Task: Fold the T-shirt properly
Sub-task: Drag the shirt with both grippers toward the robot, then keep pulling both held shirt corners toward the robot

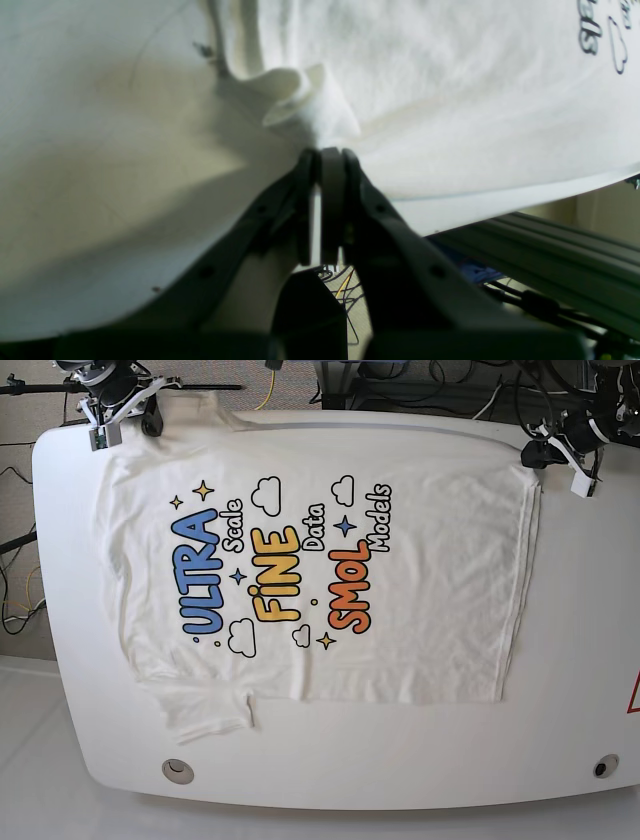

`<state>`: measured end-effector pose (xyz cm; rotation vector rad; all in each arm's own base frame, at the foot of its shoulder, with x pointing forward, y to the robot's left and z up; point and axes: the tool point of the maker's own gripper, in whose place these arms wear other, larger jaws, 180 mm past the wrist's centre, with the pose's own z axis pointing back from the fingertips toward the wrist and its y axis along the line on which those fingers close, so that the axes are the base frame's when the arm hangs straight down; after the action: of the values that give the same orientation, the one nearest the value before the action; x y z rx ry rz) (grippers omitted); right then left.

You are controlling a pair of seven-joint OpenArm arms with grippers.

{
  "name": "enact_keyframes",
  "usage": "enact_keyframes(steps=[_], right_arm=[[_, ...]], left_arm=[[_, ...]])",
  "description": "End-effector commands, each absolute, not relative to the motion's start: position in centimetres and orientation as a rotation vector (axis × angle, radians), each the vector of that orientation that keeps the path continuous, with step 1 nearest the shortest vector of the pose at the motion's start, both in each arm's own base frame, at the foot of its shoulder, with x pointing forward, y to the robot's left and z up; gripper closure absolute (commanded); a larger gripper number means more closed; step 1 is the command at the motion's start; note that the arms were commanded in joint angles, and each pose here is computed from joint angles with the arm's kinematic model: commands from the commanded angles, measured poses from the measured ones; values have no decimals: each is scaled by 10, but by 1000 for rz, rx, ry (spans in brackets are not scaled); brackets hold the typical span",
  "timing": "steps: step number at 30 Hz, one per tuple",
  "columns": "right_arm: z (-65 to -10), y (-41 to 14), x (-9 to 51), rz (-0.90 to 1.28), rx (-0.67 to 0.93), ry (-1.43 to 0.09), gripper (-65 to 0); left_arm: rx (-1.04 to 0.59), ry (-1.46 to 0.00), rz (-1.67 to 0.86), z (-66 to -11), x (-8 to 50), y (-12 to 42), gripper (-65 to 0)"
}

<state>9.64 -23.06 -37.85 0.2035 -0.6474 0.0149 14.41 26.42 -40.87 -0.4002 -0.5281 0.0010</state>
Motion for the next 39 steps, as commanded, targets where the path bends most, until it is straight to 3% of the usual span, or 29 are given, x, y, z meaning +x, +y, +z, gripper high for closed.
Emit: enact_keyframes(steps=[1,11,21,39], right_arm=[[-372,-231,103,23,217,-689,0],[-370,-225,114,47,223,-709,0],[-353,-220,128,106,195,-754,0],[-342,-216,130,131,185,-771,0]], left_arm=[[-395,-604,0,-393,161,269,0],[-373,-674,5,-382,177,281,-64],[-395,-712,10,-365,175,279,-8],[-383,-694,7,-359,155,281,0]])
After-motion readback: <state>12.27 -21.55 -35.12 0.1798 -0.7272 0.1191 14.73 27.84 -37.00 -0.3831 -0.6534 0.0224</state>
